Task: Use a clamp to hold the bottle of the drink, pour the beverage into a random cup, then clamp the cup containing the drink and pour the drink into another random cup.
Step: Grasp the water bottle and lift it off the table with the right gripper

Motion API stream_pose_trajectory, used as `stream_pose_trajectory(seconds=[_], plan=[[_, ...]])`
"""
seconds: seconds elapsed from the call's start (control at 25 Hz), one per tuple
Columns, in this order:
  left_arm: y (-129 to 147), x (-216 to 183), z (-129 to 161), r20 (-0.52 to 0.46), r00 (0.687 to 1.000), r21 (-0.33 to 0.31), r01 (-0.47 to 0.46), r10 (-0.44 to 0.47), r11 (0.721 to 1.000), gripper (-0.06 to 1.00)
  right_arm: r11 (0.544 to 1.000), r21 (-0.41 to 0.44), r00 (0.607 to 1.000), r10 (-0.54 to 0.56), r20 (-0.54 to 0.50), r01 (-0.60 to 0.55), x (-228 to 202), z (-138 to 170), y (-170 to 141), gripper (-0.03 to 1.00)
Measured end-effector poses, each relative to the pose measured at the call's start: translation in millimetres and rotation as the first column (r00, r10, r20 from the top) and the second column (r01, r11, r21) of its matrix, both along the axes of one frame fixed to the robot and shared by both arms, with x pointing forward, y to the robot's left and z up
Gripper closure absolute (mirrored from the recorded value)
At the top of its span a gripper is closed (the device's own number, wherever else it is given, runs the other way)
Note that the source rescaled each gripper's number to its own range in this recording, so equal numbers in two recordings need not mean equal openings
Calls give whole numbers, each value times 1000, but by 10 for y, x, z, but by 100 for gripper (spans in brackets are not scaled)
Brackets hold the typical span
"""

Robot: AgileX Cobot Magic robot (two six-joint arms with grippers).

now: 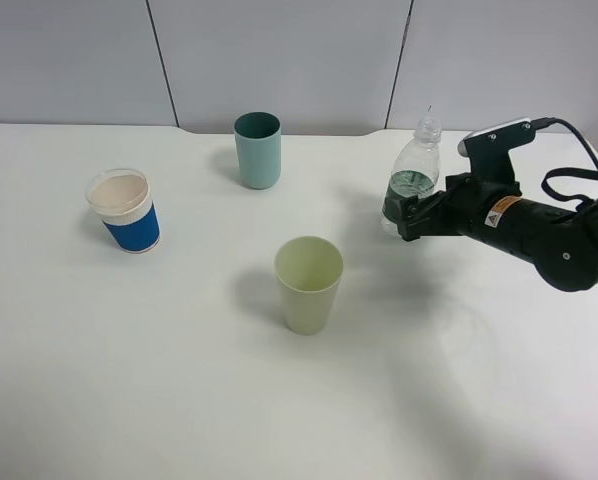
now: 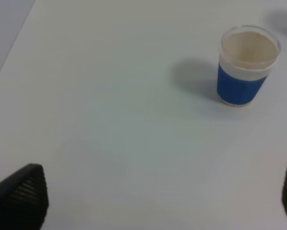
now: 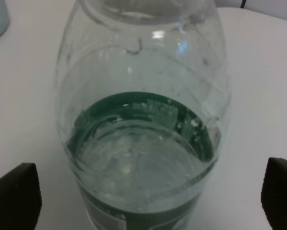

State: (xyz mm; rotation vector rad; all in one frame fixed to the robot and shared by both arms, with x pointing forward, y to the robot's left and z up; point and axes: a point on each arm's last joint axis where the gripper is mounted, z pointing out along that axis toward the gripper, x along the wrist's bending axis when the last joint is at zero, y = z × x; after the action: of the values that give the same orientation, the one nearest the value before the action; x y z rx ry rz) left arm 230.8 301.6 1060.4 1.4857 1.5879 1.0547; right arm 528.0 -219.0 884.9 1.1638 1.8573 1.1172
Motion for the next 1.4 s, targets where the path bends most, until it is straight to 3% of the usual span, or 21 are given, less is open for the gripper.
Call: stream_pose_trajectory(seconds=[0.36,0.72,0.8,0.88,1.0,1.04,1.4], plan=[[0,0,0,0,1000,0,0,0,1000,-3,999,45,996,3,88,-7,52,-97,25,17],[0,0,0,0,1000,0,0,0,1000,-3,999,49,994,5,105,-10,251,-181,76,25],[0,0,0,0,1000,0,0,0,1000,-3,999,49,995,5,104,-10,254,-187,76,34],[0,0,0,0,1000,0,0,0,1000,-3,999,54,996,2,91,-7,251,-207,75,49],[0,0,0,0,1000,0,0,0,1000,-3,998,70,998,-6,55,2,243,-244,75,91],[0,0,0,0,1000,0,0,0,1000,-3,997,79,999,-10,47,7,244,-247,75,97],[0,0,0,0,1000,0,0,0,1000,-3,997,74,1000,4,23,-6,235,-209,86,97]])
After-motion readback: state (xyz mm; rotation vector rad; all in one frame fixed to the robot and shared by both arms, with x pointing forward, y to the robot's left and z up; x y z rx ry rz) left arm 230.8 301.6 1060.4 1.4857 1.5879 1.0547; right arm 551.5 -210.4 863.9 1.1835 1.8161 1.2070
